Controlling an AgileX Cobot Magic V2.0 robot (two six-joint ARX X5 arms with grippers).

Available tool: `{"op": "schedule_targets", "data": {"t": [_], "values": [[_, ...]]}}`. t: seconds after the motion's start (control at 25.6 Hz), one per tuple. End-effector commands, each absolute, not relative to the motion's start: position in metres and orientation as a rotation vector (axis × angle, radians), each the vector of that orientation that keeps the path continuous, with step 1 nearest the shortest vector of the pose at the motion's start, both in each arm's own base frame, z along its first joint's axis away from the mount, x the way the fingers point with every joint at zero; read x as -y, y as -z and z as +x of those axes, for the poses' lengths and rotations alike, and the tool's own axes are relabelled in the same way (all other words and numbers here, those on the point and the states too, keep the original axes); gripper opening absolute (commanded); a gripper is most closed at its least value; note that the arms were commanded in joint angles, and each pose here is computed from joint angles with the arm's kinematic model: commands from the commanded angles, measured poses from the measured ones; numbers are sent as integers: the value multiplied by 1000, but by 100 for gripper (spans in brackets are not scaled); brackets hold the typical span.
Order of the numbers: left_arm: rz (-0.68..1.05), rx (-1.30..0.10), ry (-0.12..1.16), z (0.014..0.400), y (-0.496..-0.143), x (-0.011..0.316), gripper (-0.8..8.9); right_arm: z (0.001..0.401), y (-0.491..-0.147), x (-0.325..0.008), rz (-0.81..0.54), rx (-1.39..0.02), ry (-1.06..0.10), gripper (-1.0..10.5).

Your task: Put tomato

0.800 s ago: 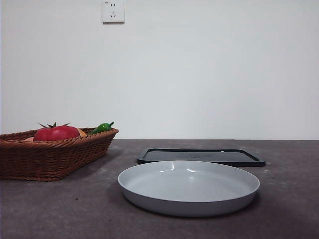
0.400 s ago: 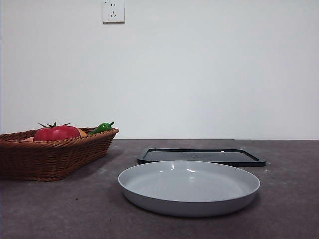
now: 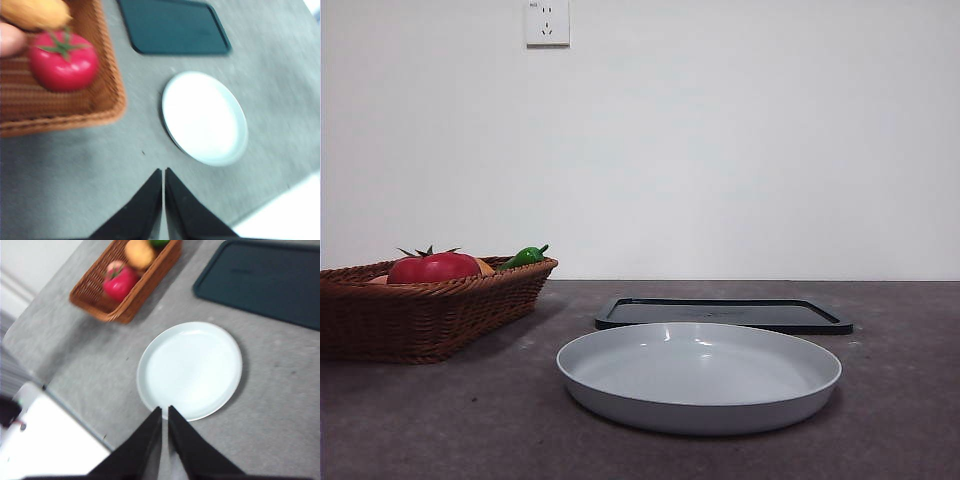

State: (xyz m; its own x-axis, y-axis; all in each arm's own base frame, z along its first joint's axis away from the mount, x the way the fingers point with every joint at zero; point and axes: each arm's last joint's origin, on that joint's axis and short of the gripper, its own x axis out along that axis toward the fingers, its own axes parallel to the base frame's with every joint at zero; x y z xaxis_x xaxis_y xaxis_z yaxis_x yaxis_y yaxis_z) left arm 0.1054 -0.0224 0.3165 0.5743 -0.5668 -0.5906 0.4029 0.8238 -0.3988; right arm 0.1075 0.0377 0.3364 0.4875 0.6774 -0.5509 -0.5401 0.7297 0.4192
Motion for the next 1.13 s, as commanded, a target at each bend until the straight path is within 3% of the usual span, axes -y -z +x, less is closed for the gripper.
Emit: {"op": "schedule_targets", "data": {"t": [0.04,0.39,0.51,0.66,0.74,0.86,1.13], "values": [[-180,-763,617,106,-323,25,9,110,-339,-44,156,-768,-804,11],[-171,-762,633,105,-323,26,13,114,-334,-56,101,-820,-892,12],[-171,-762,633,105,-323,26,102,115,-334,-56,98,-820,-886,19],[-171,-762,633,105,-323,26,355,115,-334,-56,97,-816,-884,196],[-171,-760,633,105,-323,26,433,115,-334,-56,97,-812,-885,317],[-170,-755,633,106,-323,26,471,116,-335,-57,97,-807,-885,423],[-130,-660,591,120,-329,26,471,117,-336,-57,96,-782,-887,429]]}}
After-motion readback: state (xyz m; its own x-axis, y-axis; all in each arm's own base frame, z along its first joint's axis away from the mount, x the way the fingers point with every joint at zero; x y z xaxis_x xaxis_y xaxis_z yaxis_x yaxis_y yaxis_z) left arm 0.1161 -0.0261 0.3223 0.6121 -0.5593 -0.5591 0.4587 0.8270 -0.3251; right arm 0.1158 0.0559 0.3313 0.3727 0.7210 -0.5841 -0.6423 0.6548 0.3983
